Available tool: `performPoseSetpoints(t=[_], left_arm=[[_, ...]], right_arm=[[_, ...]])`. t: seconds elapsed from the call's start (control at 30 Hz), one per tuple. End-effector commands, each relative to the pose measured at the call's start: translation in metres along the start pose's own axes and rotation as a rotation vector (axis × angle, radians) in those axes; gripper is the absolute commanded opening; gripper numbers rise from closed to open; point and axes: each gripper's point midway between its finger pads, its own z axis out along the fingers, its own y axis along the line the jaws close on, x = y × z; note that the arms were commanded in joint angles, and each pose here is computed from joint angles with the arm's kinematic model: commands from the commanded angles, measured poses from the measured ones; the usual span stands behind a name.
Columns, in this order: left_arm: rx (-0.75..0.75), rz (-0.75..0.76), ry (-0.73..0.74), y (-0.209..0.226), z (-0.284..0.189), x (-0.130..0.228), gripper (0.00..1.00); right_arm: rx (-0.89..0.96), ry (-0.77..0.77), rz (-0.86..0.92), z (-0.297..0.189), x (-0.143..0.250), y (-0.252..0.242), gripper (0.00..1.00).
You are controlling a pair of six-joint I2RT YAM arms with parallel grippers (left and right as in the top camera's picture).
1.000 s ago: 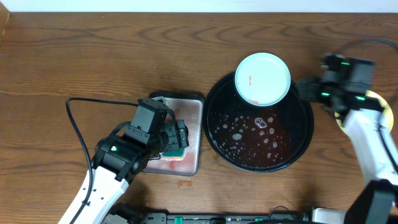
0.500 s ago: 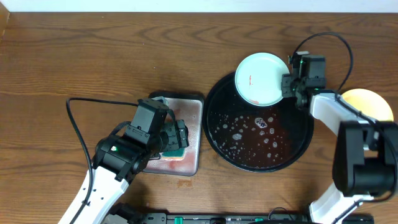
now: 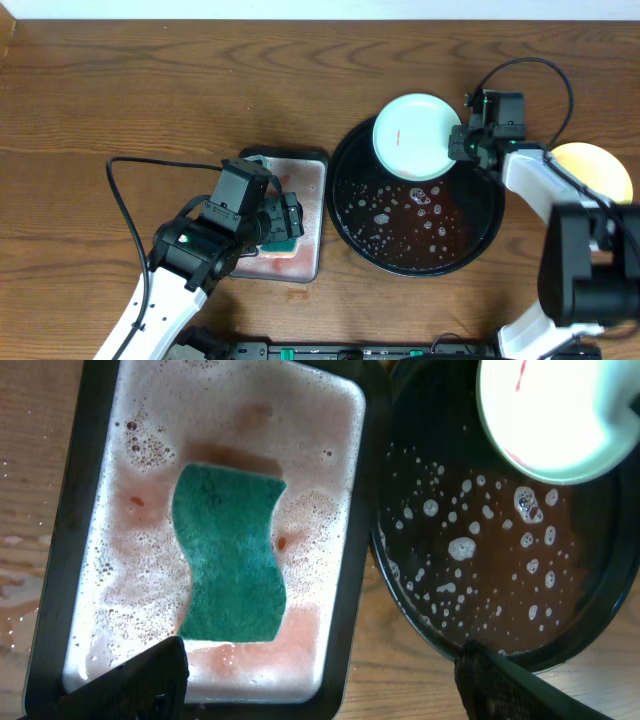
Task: Clean dirty plates on tray and stack at the side
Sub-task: 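Move the right gripper to the pale green plate's edge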
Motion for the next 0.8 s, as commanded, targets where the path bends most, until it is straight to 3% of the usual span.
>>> performPoseSetpoints(t=[0.0,0.13,0.23,0.33,0.6,0.77], left_arm=[[0.005,-0.009,-0.001,0.000,-0.001,-0.001,0.86],[0.005,-0.009,-0.001,0.000,-0.001,-0.001,0.86],[0.005,-0.009,-0.001,0.000,-0.001,-0.001,0.86],[0.005,-0.009,-0.001,0.000,-0.001,-0.001,0.86],[0.005,-0.009,-0.001,0.000,-0.001,-0.001,0.85],[0.005,-0.009,-0.001,0.000,-0.001,-0.001,0.86]], right_arm=[[-0.013,-0.016,0.067,-0.044,-0.007,0.009,0.01],[0.000,0.107,0.101,-0.065,0.024,0.012,0.01],[0.033,0.321,0.159,-0.072,0.077,0.017,0.01],[0.062,0.426,0.202,-0.074,0.104,0.018,0.01],[0.056,0.422,0.164,-0.067,0.112,0.019,0.02],[0.006,0.362,0.012,-0.067,0.096,0.023,0.35]])
